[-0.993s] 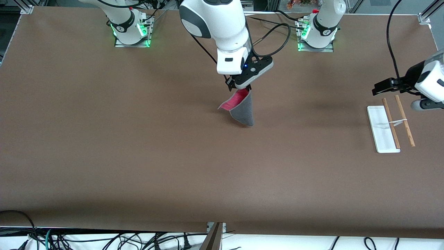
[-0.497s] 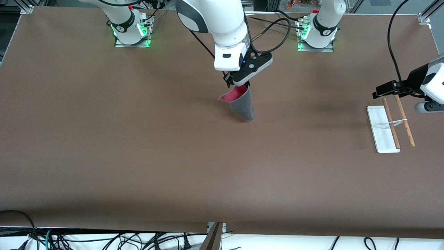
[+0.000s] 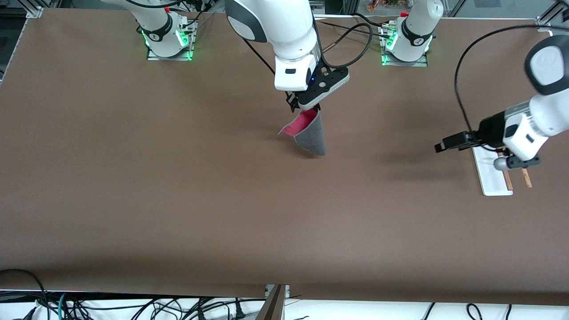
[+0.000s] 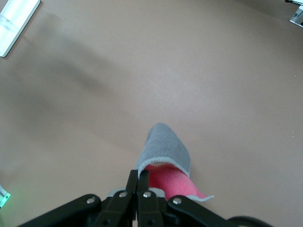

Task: Pass towel and hang on rack
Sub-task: 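Hold the towel with the right gripper while the left gripper approaches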

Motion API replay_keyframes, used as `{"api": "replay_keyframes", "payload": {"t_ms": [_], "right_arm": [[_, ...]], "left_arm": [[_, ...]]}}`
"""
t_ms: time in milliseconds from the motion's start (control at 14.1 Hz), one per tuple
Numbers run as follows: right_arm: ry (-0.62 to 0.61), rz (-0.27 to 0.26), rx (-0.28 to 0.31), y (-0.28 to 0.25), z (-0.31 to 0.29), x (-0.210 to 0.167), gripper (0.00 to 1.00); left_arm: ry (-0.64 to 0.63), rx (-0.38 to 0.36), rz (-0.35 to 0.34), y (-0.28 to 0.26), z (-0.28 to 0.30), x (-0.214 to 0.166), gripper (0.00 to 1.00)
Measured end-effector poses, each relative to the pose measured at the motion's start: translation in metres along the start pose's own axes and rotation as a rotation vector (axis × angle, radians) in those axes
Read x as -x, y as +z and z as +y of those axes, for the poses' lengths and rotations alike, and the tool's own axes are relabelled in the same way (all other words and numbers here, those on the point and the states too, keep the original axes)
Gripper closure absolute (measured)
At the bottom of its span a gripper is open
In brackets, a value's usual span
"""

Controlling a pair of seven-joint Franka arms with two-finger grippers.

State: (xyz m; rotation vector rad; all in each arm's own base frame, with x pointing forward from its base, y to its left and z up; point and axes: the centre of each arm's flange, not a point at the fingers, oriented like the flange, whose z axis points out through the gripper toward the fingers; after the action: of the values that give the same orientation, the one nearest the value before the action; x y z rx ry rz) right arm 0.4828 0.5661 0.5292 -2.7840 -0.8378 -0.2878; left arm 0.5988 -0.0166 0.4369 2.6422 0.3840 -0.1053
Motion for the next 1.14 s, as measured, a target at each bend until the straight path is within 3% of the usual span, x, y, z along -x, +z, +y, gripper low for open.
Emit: {"api": "replay_keyframes", "payload": {"t_ms": [355, 568, 709, 1135], "right_arm": [[0.020, 0.022, -0.025, -0.016, 0.006, -0.005, 0.98], [0.017, 0.026, -0.034, -0.022, 0.002, -0.004, 0.98], [0.014, 0.025, -0.036, -0.022, -0.001, -0.003, 0.98], [0.016, 0.067, -0.074, -0.061, -0.009, -0.001, 0.98]], "left_arm": [[-0.229, 0.199, -0.087, 0.095, -0.032, -0.005, 0.00], [-0.291, 0.224, -0.104, 0.134, -0.041, -0.007, 0.00], [-0.200, 0.222, -0.080, 0.139, -0.031, -0.006, 0.00], [0.379, 0.207, 0.040, 0.157, 0.014, 0.011, 0.00]]}}
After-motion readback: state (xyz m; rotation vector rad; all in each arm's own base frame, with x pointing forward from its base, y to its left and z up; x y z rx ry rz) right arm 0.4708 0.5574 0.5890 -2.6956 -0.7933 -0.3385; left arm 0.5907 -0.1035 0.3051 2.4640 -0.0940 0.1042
